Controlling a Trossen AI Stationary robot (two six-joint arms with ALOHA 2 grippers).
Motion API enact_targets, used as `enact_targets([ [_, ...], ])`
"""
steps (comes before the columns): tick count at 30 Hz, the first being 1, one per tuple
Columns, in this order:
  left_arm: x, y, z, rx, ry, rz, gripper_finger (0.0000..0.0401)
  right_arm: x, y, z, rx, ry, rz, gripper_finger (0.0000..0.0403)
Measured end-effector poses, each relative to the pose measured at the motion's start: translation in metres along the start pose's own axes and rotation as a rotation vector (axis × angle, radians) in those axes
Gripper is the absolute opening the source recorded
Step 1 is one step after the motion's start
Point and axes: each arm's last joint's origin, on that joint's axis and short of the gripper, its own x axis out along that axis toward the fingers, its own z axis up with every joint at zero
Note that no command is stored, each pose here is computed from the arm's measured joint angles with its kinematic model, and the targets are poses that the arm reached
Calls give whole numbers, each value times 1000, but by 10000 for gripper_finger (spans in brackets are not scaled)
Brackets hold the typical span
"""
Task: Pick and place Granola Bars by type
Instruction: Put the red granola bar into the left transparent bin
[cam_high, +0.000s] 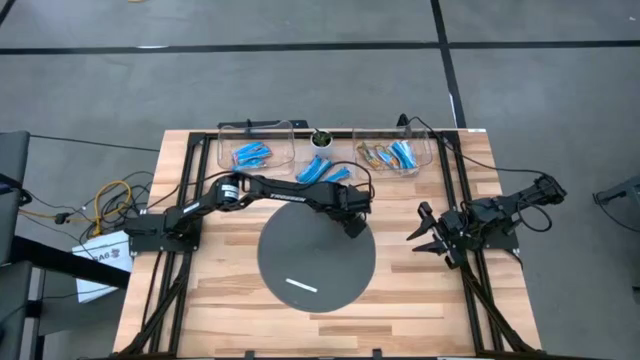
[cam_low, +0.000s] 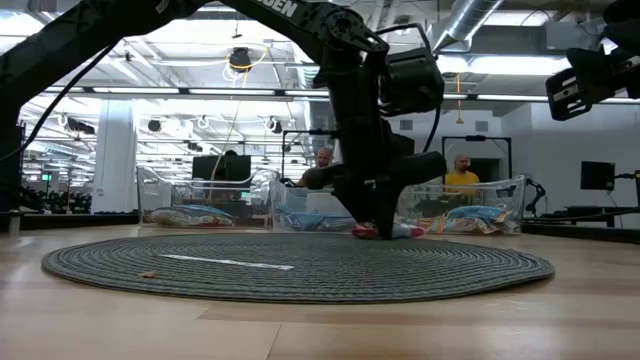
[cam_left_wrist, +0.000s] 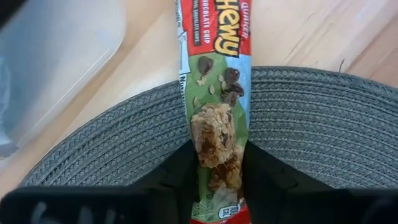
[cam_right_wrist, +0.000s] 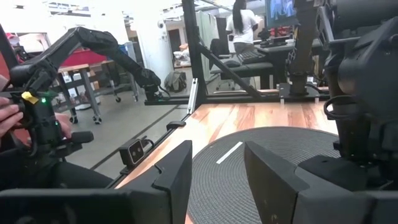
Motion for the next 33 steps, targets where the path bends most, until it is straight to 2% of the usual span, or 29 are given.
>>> enact_targets([
  [9,-7,-18,1,133,-77,-50,90,0,0,0,0,0,0,141],
  [25,-71,-71,17,403,-358,-202,90,0,0,0,0,0,0,141],
  [33,-85,-80,13,464,-381,-213,90,0,0,0,0,0,0,137],
])
